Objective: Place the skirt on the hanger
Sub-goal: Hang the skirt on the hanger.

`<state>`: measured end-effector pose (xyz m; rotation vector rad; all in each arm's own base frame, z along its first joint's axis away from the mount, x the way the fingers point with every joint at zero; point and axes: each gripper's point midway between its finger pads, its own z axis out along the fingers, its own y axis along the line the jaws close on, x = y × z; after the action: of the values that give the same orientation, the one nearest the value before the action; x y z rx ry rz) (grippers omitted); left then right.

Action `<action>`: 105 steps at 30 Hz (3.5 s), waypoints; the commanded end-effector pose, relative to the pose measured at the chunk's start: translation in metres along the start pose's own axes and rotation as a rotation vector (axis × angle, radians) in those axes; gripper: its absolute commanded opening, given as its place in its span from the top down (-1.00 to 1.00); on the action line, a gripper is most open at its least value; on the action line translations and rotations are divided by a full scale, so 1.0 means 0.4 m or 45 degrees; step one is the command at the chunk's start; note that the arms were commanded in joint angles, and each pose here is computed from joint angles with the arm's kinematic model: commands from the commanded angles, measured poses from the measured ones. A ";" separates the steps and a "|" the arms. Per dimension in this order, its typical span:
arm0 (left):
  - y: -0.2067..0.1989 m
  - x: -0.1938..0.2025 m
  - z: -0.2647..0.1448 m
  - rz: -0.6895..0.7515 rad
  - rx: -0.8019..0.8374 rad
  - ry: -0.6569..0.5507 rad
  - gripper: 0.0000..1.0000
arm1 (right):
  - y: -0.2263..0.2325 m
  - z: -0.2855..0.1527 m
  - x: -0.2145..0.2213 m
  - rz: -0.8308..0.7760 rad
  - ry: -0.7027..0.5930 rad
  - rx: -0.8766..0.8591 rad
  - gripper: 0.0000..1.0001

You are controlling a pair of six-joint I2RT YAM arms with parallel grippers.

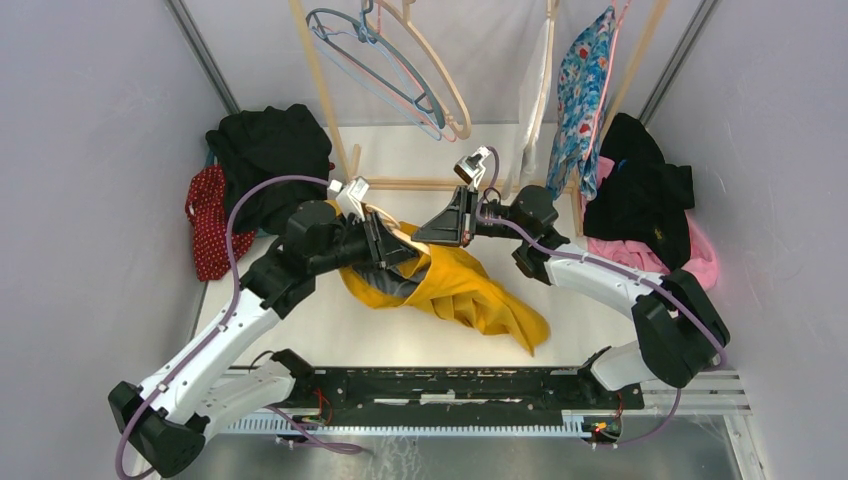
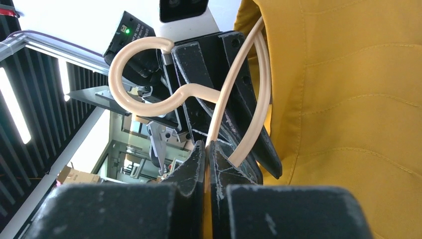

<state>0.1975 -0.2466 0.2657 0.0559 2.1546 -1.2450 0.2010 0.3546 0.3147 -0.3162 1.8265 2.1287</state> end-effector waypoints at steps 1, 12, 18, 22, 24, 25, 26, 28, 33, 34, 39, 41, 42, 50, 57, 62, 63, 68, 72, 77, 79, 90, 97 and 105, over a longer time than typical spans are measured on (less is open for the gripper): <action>-0.068 -0.073 -0.004 0.074 0.063 -0.129 0.48 | 0.085 0.004 0.032 -0.152 0.113 -0.146 0.95; -0.074 -0.055 0.012 0.089 0.050 -0.105 0.50 | 0.054 0.037 0.063 -0.134 0.194 -0.092 0.83; -0.067 -0.048 0.020 0.092 0.041 -0.091 0.51 | 0.050 0.057 0.086 -0.133 0.243 -0.091 0.77; -0.065 -0.049 0.020 0.096 0.038 -0.093 0.52 | 0.050 0.069 0.101 -0.130 0.274 -0.095 0.72; -0.066 -0.050 0.019 0.098 0.039 -0.095 0.53 | 0.052 0.074 0.107 -0.130 0.287 -0.101 0.71; -0.066 -0.049 0.020 0.099 0.038 -0.094 0.53 | 0.053 0.076 0.110 -0.128 0.293 -0.103 0.68; -0.066 -0.049 0.021 0.100 0.038 -0.092 0.53 | 0.054 0.079 0.113 -0.127 0.301 -0.106 0.66; -0.067 -0.050 0.022 0.102 0.039 -0.091 0.53 | 0.056 0.083 0.119 -0.126 0.315 -0.111 0.64; -0.064 -0.047 0.023 0.106 0.037 -0.085 0.54 | 0.060 0.093 0.141 -0.125 0.362 -0.126 0.67; -0.063 -0.047 0.024 0.106 0.037 -0.086 0.54 | 0.061 0.094 0.145 -0.124 0.372 -0.130 0.78; -0.060 -0.049 0.019 0.115 0.022 -0.090 0.53 | 0.074 0.097 0.147 -0.110 0.377 -0.161 0.98; -0.064 -0.052 0.014 0.121 0.021 -0.094 0.53 | 0.079 0.097 0.142 -0.107 0.361 -0.173 0.98; -0.067 -0.055 0.009 0.127 0.019 -0.097 0.53 | 0.080 0.098 0.136 -0.104 0.343 -0.171 0.98; -0.118 -0.112 -0.058 0.209 -0.019 -0.167 0.28 | 0.126 0.076 0.080 -0.083 0.205 -0.248 0.98; -0.172 -0.150 -0.105 0.246 0.005 -0.217 0.26 | 0.164 0.050 0.066 -0.072 0.141 -0.254 0.98; -0.205 -0.174 -0.141 0.263 0.018 -0.260 0.25 | 0.188 0.030 0.066 -0.090 0.111 -0.216 0.98; -0.213 -0.180 -0.150 0.267 0.022 -0.271 0.25 | 0.189 0.025 0.065 -0.087 0.101 -0.200 0.98; -0.251 -0.210 -0.190 0.289 0.033 -0.320 0.24 | 0.201 -0.010 0.061 -0.061 0.036 -0.122 0.98; -0.283 -0.231 -0.207 0.309 0.053 -0.339 0.24 | 0.211 -0.040 0.064 -0.066 -0.004 -0.047 0.98; -0.308 -0.256 -0.212 0.331 0.061 -0.360 0.24 | 0.232 -0.068 0.072 -0.061 -0.031 -0.009 0.98; -0.314 -0.265 -0.205 0.335 0.062 -0.362 0.23 | 0.231 -0.078 0.071 -0.041 -0.052 0.003 0.98; -0.371 -0.347 -0.190 0.374 0.054 -0.422 0.23 | 0.266 -0.161 0.029 0.013 -0.220 0.056 0.98; -0.357 -0.369 -0.106 0.356 0.032 -0.389 0.22 | 0.287 -0.236 0.015 0.010 -0.313 0.129 0.98; -0.372 -0.418 0.000 0.342 0.031 -0.350 0.22 | 0.320 -0.310 0.002 0.004 -0.451 0.213 0.98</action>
<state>0.2694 -0.2747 0.4345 0.1297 1.9394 -1.0269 0.1617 0.2310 0.3661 0.1581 1.9098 1.8883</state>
